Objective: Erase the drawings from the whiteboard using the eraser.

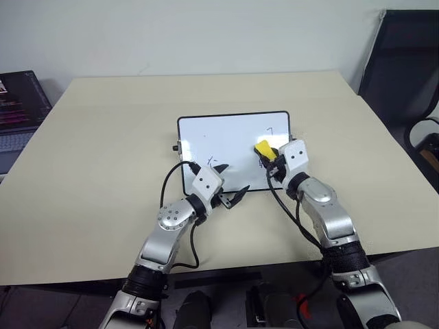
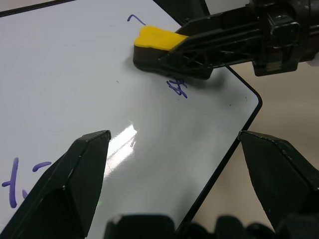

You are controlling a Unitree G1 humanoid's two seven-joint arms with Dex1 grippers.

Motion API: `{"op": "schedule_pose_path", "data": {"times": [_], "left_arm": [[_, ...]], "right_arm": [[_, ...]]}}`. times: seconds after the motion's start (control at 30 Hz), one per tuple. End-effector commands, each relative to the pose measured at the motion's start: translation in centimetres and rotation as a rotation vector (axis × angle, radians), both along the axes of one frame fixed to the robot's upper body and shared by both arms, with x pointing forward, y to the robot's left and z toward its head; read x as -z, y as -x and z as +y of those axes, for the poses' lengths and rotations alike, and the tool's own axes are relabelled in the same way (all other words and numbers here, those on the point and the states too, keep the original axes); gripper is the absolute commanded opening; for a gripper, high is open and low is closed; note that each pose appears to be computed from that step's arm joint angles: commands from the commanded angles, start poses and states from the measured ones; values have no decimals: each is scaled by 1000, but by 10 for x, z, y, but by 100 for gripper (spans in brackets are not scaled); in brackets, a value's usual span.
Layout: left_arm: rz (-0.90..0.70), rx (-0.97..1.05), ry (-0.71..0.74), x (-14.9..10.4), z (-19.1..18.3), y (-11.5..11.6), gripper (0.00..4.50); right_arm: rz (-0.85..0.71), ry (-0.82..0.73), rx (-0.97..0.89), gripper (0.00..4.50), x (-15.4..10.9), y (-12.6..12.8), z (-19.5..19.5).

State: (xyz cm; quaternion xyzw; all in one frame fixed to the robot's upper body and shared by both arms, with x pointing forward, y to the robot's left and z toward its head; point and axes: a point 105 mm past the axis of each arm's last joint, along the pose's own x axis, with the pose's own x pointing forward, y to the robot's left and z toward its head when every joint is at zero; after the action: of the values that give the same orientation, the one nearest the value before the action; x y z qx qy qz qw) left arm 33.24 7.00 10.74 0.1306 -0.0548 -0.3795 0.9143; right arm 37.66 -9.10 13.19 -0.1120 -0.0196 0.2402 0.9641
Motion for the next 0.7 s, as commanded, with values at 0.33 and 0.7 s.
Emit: {"op": "schedule_pose_path", "data": {"times": [0.33, 0.7], "left_arm": [[-48, -14, 13, -15, 3, -8, 450], [-46, 6, 12, -13, -1, -6, 450]], "right_arm": [[152, 167, 36, 122, 47, 32, -35], [-58, 78, 50, 122, -5, 5, -17]]}}
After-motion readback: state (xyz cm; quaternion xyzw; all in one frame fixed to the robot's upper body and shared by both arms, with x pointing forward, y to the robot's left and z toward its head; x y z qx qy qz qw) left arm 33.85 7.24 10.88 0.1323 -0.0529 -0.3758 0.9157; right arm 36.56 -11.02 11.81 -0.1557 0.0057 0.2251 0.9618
